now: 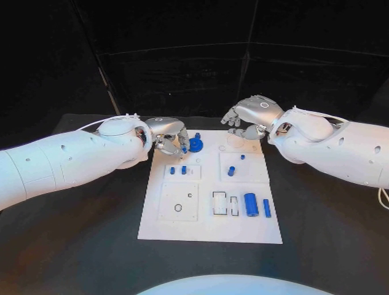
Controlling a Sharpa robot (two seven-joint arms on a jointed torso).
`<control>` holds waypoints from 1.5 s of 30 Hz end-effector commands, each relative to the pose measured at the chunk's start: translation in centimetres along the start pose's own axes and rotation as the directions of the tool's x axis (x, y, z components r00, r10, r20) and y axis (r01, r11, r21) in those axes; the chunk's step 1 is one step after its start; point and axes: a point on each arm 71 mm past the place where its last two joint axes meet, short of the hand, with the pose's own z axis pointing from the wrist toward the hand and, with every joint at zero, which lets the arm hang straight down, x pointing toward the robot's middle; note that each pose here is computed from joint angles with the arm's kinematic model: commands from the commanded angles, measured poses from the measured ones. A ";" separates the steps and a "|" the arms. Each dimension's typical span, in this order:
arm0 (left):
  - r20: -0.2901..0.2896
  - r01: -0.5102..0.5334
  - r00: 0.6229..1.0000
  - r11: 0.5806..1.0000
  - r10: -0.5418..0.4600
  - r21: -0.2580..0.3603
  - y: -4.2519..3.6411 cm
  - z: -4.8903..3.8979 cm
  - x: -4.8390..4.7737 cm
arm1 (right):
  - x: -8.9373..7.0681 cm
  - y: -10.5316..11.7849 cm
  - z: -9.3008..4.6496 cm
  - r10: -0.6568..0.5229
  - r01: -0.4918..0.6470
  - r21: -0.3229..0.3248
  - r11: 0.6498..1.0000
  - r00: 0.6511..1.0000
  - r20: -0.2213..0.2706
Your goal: Assemble the parts on the task board
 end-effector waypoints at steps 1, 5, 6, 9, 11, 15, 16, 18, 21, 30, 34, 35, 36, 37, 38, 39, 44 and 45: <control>-0.033 0.023 0.999 1.000 -0.024 -0.021 0.42 -0.20 0.17 | -0.1 -0.1 0.0 0.000 0.000 0.009 1.000 1.000 -0.008; -0.038 0.028 0.999 0.999 -0.030 -0.032 0.77 -0.30 0.34 | 0.0 -0.1 0.1 0.000 0.000 0.008 1.000 1.000 -0.009; -0.038 0.029 0.999 0.999 -0.030 -0.034 0.83 -0.30 0.37 | 0.0 -0.1 0.1 0.000 0.000 0.008 1.000 1.000 -0.009; -0.036 0.029 0.999 0.999 -0.031 -0.045 1.05 -0.26 0.46 | 0.0 -0.1 0.1 0.001 -0.001 0.008 1.000 1.000 -0.010; -0.037 0.029 0.999 0.998 -0.031 -0.053 1.18 -0.22 0.54 | 0.0 -0.1 0.1 0.001 -0.001 0.009 1.000 1.000 -0.010; -0.047 0.030 0.998 0.997 -0.033 -0.065 1.37 -0.15 0.81 | 0.0 -0.1 0.1 0.003 -0.003 0.011 1.000 1.000 -0.011; -0.050 0.031 0.998 0.997 -0.034 -0.067 1.40 -0.13 0.90 | 0.0 -0.1 0.2 0.004 -0.004 0.011 1.000 1.000 -0.011; -0.059 0.033 0.998 0.997 -0.037 -0.071 1.44 -0.10 1.12 | 0.0 -0.1 0.2 0.007 -0.007 0.012 1.000 1.000 -0.011; -0.072 0.035 0.997 0.997 -0.041 -0.074 1.41 -0.03 1.37 | 0.0 -0.1 0.1 0.012 -0.012 0.013 1.000 1.000 -0.011; -0.092 0.040 0.995 0.997 -0.045 -0.063 1.00 0.21 1.71 | 0.0 -0.1 0.2 0.021 -0.021 0.015 1.000 1.000 -0.012; -0.097 0.041 0.994 0.998 -0.046 -0.057 0.82 0.27 1.78 | 0.0 -0.1 0.2 0.023 -0.022 0.016 1.000 1.000 -0.013; -0.098 0.041 0.994 0.998 -0.047 -0.056 0.79 0.28 1.79 | 0.0 -0.1 0.2 0.023 -0.023 0.016 1.000 1.000 -0.013; -0.098 0.041 0.994 0.998 -0.047 -0.055 0.77 0.28 1.80 | 0.0 -0.1 0.2 0.023 -0.023 0.017 1.000 1.000 -0.014; -0.100 0.042 0.994 0.998 -0.047 -0.054 0.73 0.29 1.82 | 0.0 -0.1 0.2 0.023 -0.023 0.017 1.000 1.000 -0.015; -0.101 0.042 0.994 0.998 -0.047 -0.054 0.71 0.29 1.83 | 0.0 -0.2 0.2 0.024 -0.023 0.017 1.000 1.000 -0.015; -0.101 0.042 0.994 0.998 -0.047 -0.055 0.71 0.30 1.84 | 0.0 -0.2 0.2 0.024 -0.023 0.017 1.000 1.000 -0.015; -0.106 0.042 0.993 0.997 -0.048 -0.059 0.71 0.29 1.88 | 0.1 -0.2 0.2 0.024 -0.024 0.018 1.000 1.000 -0.016; -0.108 0.042 0.993 0.997 -0.049 -0.060 0.72 0.29 1.89 | 0.1 -0.2 0.2 0.024 -0.024 0.018 1.000 1.000 -0.016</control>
